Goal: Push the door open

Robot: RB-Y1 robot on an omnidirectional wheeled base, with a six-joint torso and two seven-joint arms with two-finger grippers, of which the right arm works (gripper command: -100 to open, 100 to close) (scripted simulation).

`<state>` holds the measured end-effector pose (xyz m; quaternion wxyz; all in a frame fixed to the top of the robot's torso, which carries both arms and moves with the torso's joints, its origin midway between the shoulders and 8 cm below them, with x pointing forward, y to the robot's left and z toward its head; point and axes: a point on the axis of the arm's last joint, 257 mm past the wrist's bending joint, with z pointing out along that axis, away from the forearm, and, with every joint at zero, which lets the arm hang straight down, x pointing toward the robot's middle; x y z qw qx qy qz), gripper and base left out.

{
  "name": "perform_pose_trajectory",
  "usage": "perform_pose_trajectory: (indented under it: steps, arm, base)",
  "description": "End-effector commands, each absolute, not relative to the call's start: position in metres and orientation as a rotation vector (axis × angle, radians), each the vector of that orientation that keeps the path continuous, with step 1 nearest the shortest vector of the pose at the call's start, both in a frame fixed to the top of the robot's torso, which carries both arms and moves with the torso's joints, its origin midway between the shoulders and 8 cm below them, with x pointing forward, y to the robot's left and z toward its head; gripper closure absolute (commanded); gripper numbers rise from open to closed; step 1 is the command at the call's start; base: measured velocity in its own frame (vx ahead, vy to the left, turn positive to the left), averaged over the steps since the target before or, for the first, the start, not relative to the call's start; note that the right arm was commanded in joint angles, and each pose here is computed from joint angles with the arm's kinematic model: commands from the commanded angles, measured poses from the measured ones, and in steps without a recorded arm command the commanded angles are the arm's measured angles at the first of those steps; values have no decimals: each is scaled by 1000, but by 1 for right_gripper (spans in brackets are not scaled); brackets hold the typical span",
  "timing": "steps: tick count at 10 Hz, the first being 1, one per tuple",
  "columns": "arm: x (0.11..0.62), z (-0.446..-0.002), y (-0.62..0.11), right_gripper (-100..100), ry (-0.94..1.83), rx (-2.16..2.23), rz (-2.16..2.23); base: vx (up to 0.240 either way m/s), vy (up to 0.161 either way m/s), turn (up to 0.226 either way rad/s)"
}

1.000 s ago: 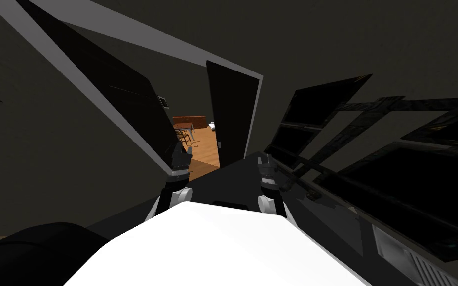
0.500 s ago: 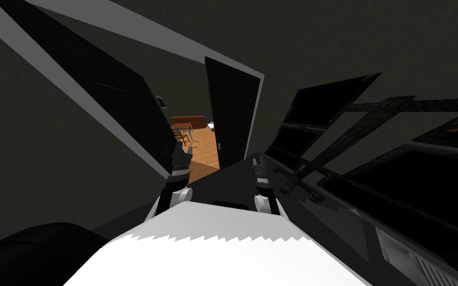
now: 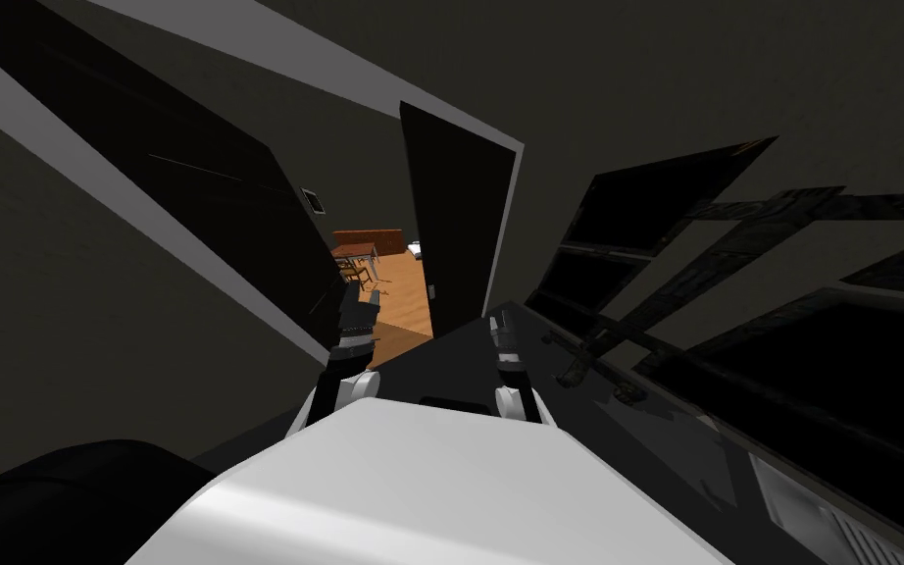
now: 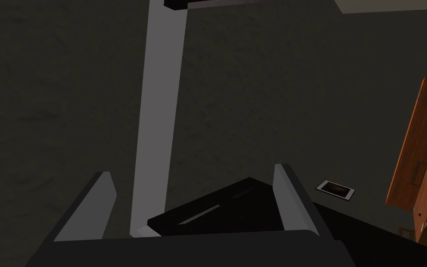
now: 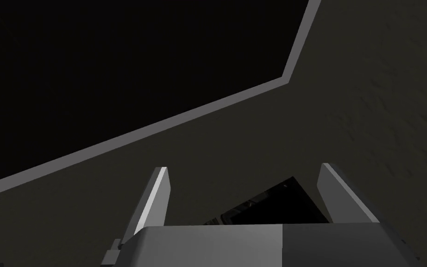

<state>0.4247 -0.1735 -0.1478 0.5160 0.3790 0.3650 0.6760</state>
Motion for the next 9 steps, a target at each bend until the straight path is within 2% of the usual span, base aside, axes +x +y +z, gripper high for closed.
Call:
perform_pose_trajectory:
  steps: [1, 9]
  arm:
    - [427, -159, -163, -100, 908, 915, 1632]
    - [433, -216, -106, -100, 1075, 928, 1670]
  base:
    - [89, 50, -29]
    - [98, 43, -30]
